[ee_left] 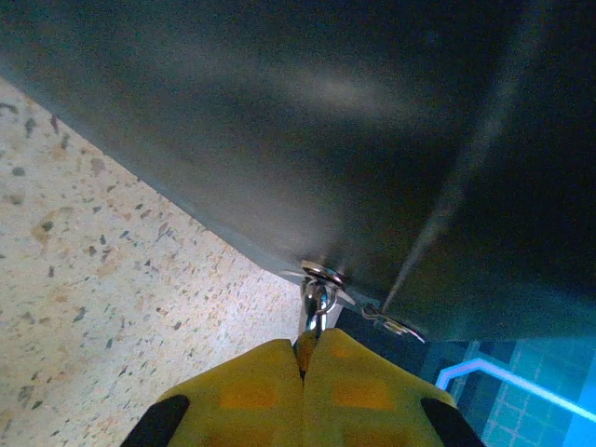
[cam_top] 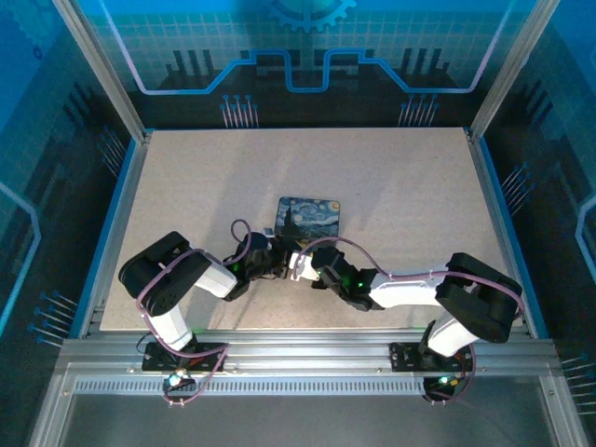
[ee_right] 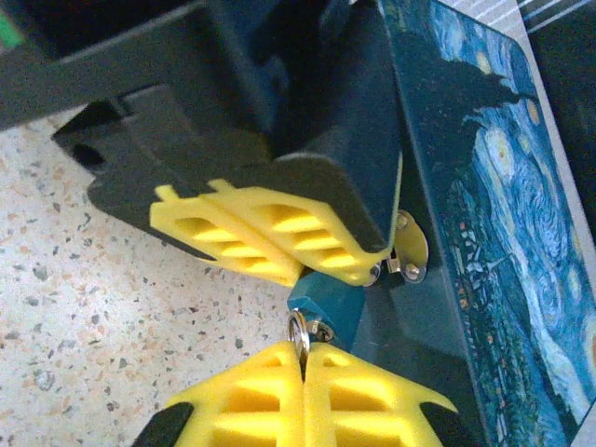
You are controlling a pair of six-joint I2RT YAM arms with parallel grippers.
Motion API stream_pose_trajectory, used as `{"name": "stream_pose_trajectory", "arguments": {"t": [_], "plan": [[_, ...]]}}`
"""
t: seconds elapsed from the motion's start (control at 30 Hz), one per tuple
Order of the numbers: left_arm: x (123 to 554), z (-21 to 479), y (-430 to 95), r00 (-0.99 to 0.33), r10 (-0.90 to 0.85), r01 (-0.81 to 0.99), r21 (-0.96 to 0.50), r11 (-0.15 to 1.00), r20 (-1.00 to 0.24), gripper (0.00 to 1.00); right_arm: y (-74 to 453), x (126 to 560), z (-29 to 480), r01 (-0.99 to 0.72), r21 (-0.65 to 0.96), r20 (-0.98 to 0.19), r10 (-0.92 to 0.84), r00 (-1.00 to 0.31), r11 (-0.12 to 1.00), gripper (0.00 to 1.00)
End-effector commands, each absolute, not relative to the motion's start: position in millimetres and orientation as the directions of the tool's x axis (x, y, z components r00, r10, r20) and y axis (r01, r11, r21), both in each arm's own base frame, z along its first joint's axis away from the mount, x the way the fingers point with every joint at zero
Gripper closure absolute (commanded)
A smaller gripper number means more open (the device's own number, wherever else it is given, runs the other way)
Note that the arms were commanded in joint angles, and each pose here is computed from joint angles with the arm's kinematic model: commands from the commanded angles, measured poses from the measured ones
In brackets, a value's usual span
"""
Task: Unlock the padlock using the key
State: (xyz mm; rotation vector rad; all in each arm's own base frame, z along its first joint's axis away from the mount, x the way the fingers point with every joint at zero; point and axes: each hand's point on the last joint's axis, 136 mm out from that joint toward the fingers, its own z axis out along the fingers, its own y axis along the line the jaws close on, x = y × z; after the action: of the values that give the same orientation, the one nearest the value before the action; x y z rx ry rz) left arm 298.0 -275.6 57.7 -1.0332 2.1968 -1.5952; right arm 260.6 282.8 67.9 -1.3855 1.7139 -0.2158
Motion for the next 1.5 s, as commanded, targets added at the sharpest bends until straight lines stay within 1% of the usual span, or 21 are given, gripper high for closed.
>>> {"name": "stream_pose_trajectory", "arguments": {"t": [0.0,0.2,0.33,0.5,0.7,0.8,1.0,1.23,1.27,1.47], "plan": [[293.3,61.3,-280.1,-0.741,-0.636,-0.387,-0.911,0.143,0.215,1.00,295.8,266.6,92.5,-0.692,-0.511,-0.664,-0.745,-0.058,0.509,1.00],[292.3,59.2,-279.7,-0.741,-0.637,-0.389,-0.909,0.148,0.213,1.00,295.7,268.4,91.9,-0.699,-0.356,-0.739,-0.645,-0.195,0.620,1.00],[292.5,59.0,-278.9,-0.738,-0.640,-0.390,-0.909,0.147,0.213,1.00,290.9,268.1,89.0,-0.696,-0.250,-0.746,-0.592,-0.305,0.673,1.00],[291.7,58.0,-278.5,-0.739,-0.641,-0.388,-0.909,0.152,0.209,1.00,290.3,265.0,88.5,-0.687,-0.137,-0.758,-0.522,-0.391,0.713,1.00],[291.7,57.8,-277.2,-0.739,-0.644,-0.383,-0.909,0.165,0.195,1.00,284.5,262.4,80.8,-0.655,-0.047,-0.732,-0.472,-0.491,0.754,1.00],[291.8,57.8,-276.9,-0.742,-0.645,-0.379,-0.908,0.177,0.183,1.00,282.3,261.2,81.4,-0.631,0.035,-0.722,-0.416,-0.552,0.775,1.00],[292.6,57.2,-277.8,-0.745,-0.643,-0.376,-0.908,0.184,0.178,1.00,281.1,254.2,77.9,-0.565,0.167,-0.665,-0.330,-0.670,0.808,1.00],[292.0,57.3,-277.7,-0.747,-0.642,-0.371,-0.909,0.189,0.171,1.00,279.2,253.2,71.6,-0.528,0.192,-0.629,-0.309,-0.713,0.828,1.00],[291.6,57.0,-277.4,-0.748,-0.642,-0.371,-0.909,0.191,0.170,0.99,278.8,253.3,71.4,-0.525,0.192,-0.626,-0.308,-0.716,0.829,1.00],[290.8,55.7,-273.8,-0.744,-0.650,-0.365,-0.908,0.206,0.152,0.82,275.8,253.3,68.5,-0.510,0.209,-0.607,-0.298,-0.737,0.834,1.00]]}}
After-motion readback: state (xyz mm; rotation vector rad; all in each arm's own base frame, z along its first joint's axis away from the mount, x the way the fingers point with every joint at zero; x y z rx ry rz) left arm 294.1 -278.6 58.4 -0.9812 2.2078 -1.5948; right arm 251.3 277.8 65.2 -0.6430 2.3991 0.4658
